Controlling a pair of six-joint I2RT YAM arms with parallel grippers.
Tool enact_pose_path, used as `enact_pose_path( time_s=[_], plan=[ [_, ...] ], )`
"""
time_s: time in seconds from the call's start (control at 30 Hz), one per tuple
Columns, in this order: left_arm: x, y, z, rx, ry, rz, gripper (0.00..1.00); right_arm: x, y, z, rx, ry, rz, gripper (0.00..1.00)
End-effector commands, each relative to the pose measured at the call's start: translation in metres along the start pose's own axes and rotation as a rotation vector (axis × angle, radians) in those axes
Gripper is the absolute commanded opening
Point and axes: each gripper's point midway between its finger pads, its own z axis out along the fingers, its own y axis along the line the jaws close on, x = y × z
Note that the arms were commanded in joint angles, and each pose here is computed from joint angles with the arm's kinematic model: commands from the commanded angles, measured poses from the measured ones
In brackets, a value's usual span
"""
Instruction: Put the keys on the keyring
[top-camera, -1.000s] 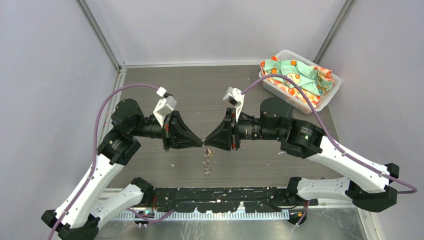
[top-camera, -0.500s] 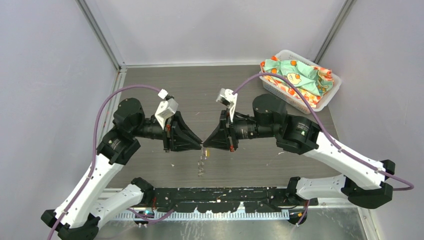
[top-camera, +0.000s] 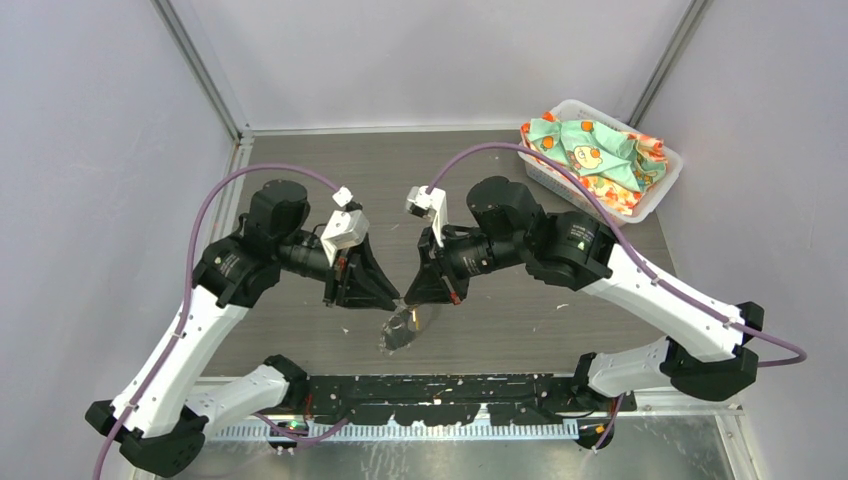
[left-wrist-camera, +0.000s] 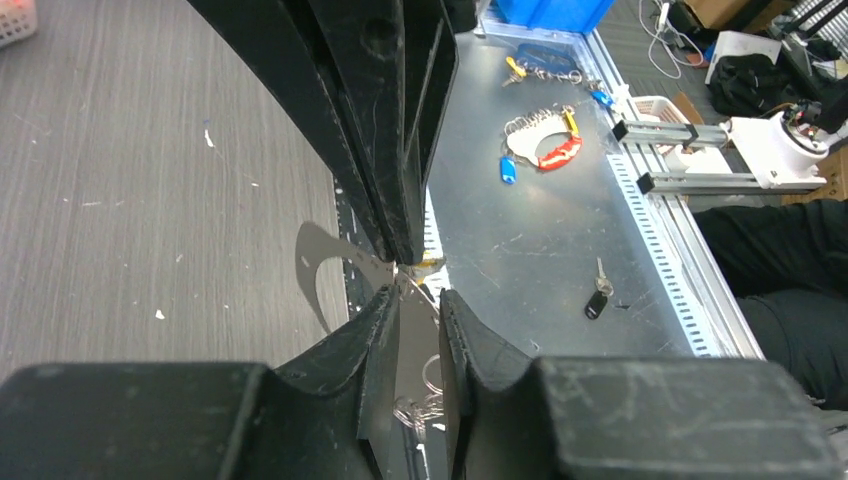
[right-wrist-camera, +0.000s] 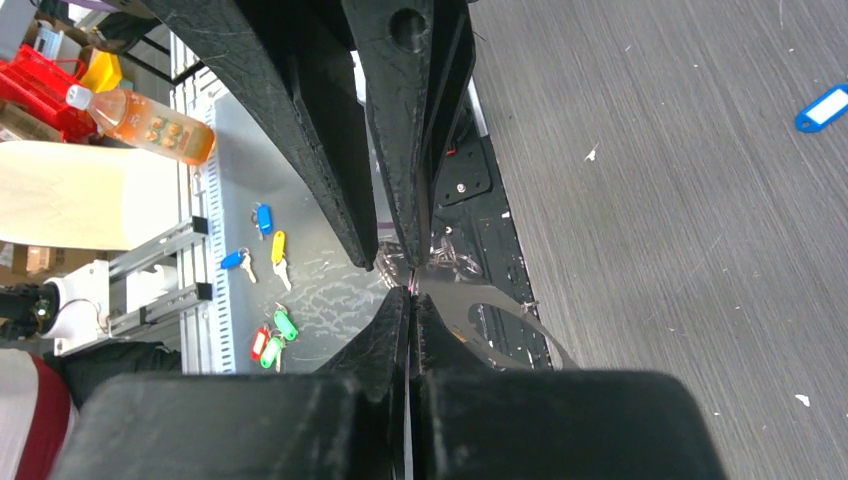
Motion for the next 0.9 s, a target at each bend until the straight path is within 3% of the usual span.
enact_pose_path(
  time_s=[0.0,0.2,0.3,0.63,0.87],
  plan=[
    [0.0022,-0.0103,-0.0035,0.028,0.016,0.033,0.26,-0.02,0.0181,-0.0103,-0.062,-0.051,-0.047,0.01],
    [-0.0003,-0.006,-0.0029,0.013,0.011,0.047,0.41,-0.0193,0.0206,-0.0082,-0.079,-0.031,-0.045,0.01],
    [-0.0016,-0.0017,-0.0024,-0.003,0.009,0.054,0.43,-0.0201,0.0214,-0.0084,-0.083,-0.029,-0.047,0.01],
    [-0.0013,-0.0034,0.0024,0.034,-0.005,0.029,0.18,-0.0233,0.0213,-0.0053,-0.087,-0.028,-0.05,0.01],
    [-0.0027,-0.0048,0.0038,0.046,-0.005,0.021,0.14,-0.0252,0.0226,-0.003,-0.096,-0.028,-0.05,0.01]
  ],
)
